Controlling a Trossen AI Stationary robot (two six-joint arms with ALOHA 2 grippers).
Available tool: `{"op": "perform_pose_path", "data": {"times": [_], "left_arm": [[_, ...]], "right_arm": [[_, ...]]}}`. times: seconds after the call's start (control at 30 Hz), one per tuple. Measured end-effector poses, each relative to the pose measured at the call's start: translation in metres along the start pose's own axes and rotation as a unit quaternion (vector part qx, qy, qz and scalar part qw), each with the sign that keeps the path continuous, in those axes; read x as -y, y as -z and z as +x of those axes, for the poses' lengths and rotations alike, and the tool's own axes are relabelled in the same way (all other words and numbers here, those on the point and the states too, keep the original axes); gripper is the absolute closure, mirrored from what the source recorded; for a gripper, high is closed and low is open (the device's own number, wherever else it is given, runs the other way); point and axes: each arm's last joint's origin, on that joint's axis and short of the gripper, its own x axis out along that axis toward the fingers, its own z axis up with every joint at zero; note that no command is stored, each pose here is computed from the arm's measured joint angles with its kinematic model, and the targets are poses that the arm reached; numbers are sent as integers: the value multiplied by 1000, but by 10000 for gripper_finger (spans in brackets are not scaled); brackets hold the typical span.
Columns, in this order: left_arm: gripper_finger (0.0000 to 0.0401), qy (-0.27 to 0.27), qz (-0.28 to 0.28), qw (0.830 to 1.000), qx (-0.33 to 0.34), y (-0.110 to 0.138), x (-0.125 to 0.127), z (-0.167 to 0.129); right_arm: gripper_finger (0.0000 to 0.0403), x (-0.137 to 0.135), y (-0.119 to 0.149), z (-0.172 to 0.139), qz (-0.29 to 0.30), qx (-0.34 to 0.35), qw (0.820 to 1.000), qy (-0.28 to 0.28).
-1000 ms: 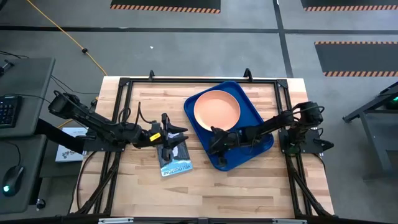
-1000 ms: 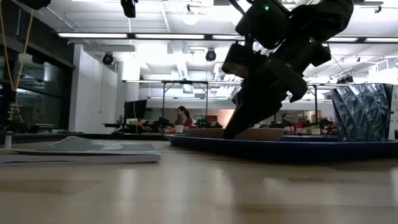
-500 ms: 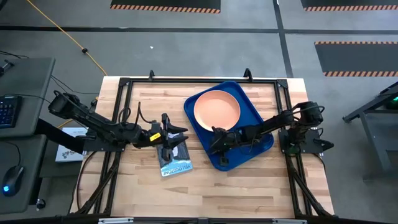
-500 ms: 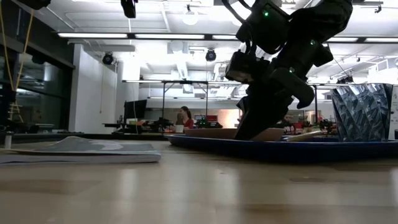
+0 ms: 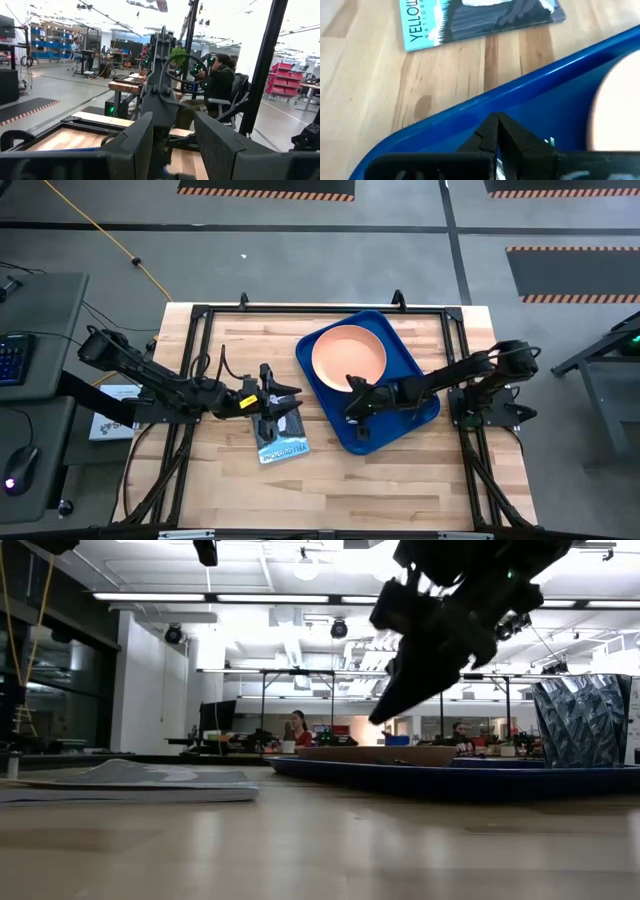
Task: Pick and place plate/cup/fork/spoon on tray
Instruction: Put the yellow spoon on the right side of the iridescent fork on the blue tray, then return to Home Position
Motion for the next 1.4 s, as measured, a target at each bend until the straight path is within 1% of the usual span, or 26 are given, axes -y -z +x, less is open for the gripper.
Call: {"op": "perform_pose_path", "data": {"times": [0.17, 0.27, 0.33, 0.47, 0.67, 0.83, 1.2, 1.33, 1.4], "left_arm": [[268, 0, 0, 1000, 2, 0, 0, 0], [268, 0, -3, 1000, 2, 0, 0, 0], [268, 0, -4, 1000, 2, 0, 0, 0], [268, 0, 1, 1000, 2, 0, 0, 0], [268, 0, 4, 1000, 2, 0, 0, 0], [268, 0, -3, 1000, 1, 0, 0, 0], [268, 0, 5, 1000, 1, 0, 0, 0], [268, 0, 3, 1000, 6, -4, -1, -1], [268, 0, 9, 1000, 8, -5, -1, -2]], "right_arm": [[403, -1, -6, -8, 2, 21, 1000, -16], [403, -2, -2, 0, 7, 8, 1000, -30], [403, -2, 3, 9, 14, -5, 999, -30], [403, -3, 10, 21, 10, -21, 999, -28], [403, -3, 12, 22, 10, -25, 999, -28], [403, -2, 15, 22, 10, -42, 999, -27], [403, -2, 18, 20, 0, -60, 998, -16], [403, -1, 10, 9, -12, -40, 999, -7], [403, 0, 3, -2, -20, -20, 1000, 1]]}}
